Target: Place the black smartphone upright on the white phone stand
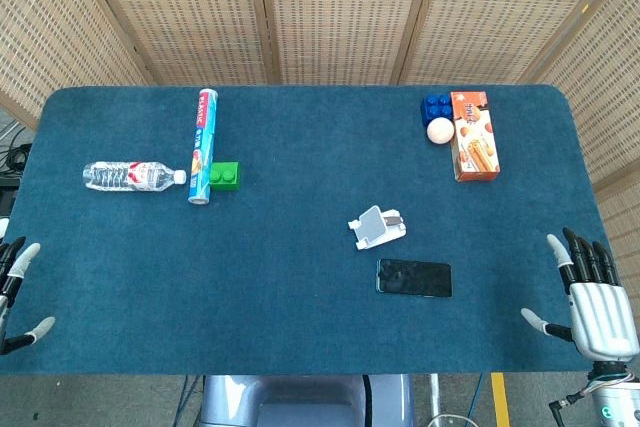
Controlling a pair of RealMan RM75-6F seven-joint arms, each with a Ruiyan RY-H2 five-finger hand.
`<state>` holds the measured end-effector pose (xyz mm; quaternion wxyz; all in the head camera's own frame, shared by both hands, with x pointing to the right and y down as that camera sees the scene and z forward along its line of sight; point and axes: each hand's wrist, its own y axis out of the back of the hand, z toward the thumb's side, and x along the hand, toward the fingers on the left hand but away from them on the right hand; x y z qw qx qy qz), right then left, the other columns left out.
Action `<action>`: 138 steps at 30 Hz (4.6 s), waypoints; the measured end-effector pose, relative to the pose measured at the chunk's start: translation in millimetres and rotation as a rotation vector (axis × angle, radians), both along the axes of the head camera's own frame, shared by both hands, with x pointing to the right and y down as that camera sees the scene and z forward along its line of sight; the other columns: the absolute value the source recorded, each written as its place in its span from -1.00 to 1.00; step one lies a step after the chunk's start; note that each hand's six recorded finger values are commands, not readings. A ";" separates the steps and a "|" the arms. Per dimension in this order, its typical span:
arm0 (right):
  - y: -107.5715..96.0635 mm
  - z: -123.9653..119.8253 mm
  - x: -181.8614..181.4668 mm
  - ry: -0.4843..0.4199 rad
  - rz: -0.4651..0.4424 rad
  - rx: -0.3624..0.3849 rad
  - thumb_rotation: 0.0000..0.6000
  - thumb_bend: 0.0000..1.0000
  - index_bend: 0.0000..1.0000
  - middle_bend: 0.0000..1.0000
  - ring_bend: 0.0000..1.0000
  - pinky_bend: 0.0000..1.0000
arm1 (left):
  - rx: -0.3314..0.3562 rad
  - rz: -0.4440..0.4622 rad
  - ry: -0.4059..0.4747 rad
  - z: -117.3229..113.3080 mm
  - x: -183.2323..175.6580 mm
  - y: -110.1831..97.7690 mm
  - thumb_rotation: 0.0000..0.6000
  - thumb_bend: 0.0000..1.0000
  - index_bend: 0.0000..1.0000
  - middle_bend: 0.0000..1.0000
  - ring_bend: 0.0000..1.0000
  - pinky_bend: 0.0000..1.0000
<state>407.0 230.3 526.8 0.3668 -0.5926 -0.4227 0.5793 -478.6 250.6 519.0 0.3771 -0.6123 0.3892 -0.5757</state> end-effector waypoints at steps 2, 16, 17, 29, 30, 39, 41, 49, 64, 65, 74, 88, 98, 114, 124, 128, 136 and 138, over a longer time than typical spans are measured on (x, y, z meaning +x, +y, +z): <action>0.2 1.1 -0.8 0.002 -0.004 -0.005 1.00 -1.00 -1.00 -1.00 -1.00 -1.00 | -0.002 -0.003 -0.001 0.6 -0.8 0.0 1.00 -1.00 -1.00 -1.00 -1.00 -1.00; -2.3 57.1 -44.4 -0.030 -0.166 -0.165 1.00 -1.00 -0.93 -0.96 -1.00 -0.96 | -0.014 0.001 -0.009 4.9 1.3 -1.5 1.00 -1.00 -1.00 -1.00 -1.00 -1.00; -2.3 67.4 -52.8 -0.026 -0.198 -0.194 1.00 -1.00 -0.90 -0.92 -0.99 -0.92 | -0.019 -0.001 -0.012 6.4 1.2 -1.8 1.00 -1.00 -1.00 -1.00 -1.00 -1.00; -16.9 128.6 -115.0 -0.022 -0.271 -0.318 1.00 -0.95 -0.64 -0.65 -0.74 -0.64 | -0.048 -0.018 -0.035 16.2 0.9 -8.1 1.00 -1.00 -1.00 -1.00 -1.00 -1.00; -18.0 131.4 -116.8 -0.021 -0.264 -0.323 1.00 -0.94 -0.63 -0.64 -0.72 -0.62 | -0.048 -0.019 -0.035 16.0 0.7 -8.2 1.00 -1.00 -1.00 -1.00 -1.00 -1.00; -22.1 158.1 -132.7 -0.025 -0.215 -0.360 1.00 -0.89 -0.57 -0.57 -0.64 -0.54 | -0.044 -0.021 -0.032 14.6 0.1 -7.6 1.00 -1.00 -1.00 -1.00 -1.00 -1.00; -22.4 160.2 -133.4 -0.043 -0.198 -0.365 1.00 -0.85 -0.57 -0.54 -0.61 -0.49 | -0.044 -0.024 -0.032 14.7 -0.3 -8.2 1.00 -1.00 -1.00 -1.00 -1.00 -1.00; -25.5 162.6 -131.1 -0.071 -0.167 -0.366 1.00 -0.80 -0.55 -0.51 -0.56 -0.47 | -0.050 -0.026 -0.033 16.0 -1.9 -8.9 1.00 -1.00 -1.00 -1.00 -1.00 -1.00; -21.8 181.0 -126.0 -0.057 -0.165 -0.362 1.00 -0.80 -0.50 -0.47 -0.53 -0.47 | -0.046 -0.026 -0.041 16.8 -0.1 -8.9 1.00 -1.00 -1.00 -1.00 -1.00 -1.00; -21.2 182.7 -125.1 -0.059 -0.163 -0.364 1.00 -0.79 -0.50 -0.47 -0.53 -0.47 | -0.046 -0.027 -0.041 17.1 0.1 -8.9 1.00 -1.00 -1.00 -1.00 -1.00 -1.00; -16.4 194.8 -121.9 -0.086 -0.174 -0.423 1.00 -0.61 -0.45 -0.39 -0.42 -0.34 | -0.050 -0.026 -0.054 20.1 1.4 -8.4 1.00 -1.00 -1.00 -1.00 -1.00 -1.00; -20.0 192.6 -120.1 -0.100 -0.233 -0.421 1.00 -0.07 -0.03 0.14 0.14 0.00 | -0.054 -0.028 -0.054 21.4 0.3 -8.6 1.00 -1.00 -1.00 -1.00 -1.00 -1.00; -31.7 150.4 -126.6 -0.096 -0.351 -0.255 1.00 -0.07 -0.03 0.15 0.14 0.00 | -0.049 -0.028 -0.047 18.9 1.3 -8.3 1.00 -1.00 -1.00 -1.00 -1.00 -1.00; -80.3 71.3 -173.7 0.153 -0.640 0.073 1.00 -0.07 -0.03 0.14 0.14 0.00 | -0.047 -0.037 -0.034 16.6 -1.5 -9.8 1.00 -1.00 -1.00 -1.00 -1.00 -1.00; -112.9 54.2 -215.2 0.584 -0.873 0.268 1.00 -0.07 -0.03 0.14 0.14 0.01 | -0.062 -0.036 -0.022 18.2 -2.7 -10.5 1.00 -1.00 -1.00 -1.00 -1.00 -1.00; -120.4 56.0 -235.1 0.763 -0.963 0.323 1.00 -0.07 -0.03 0.14 0.14 0.00 | -0.078 -0.030 -0.020 20.7 -1.7 -11.2 1.00 -1.00 -1.00 -1.00 -1.00 -1.00; -119.4 77.0 -267.8 0.954 -1.073 0.305 1.00 -0.06 -0.03 0.13 0.14 0.00 | -0.091 -0.041 -0.017 23.0 -4.4 -14.3 1.00 -1.00 -1.00 -1.00 -1.00 -1.00; -116.9 84.1 -271.6 0.957 -1.084 0.272 1.00 -0.05 -0.03 0.13 0.14 0.01 | -0.094 -0.042 -0.017 23.7 -4.4 -15.3 1.00 -1.00 -1.00 -1.00 -1.00 -1.00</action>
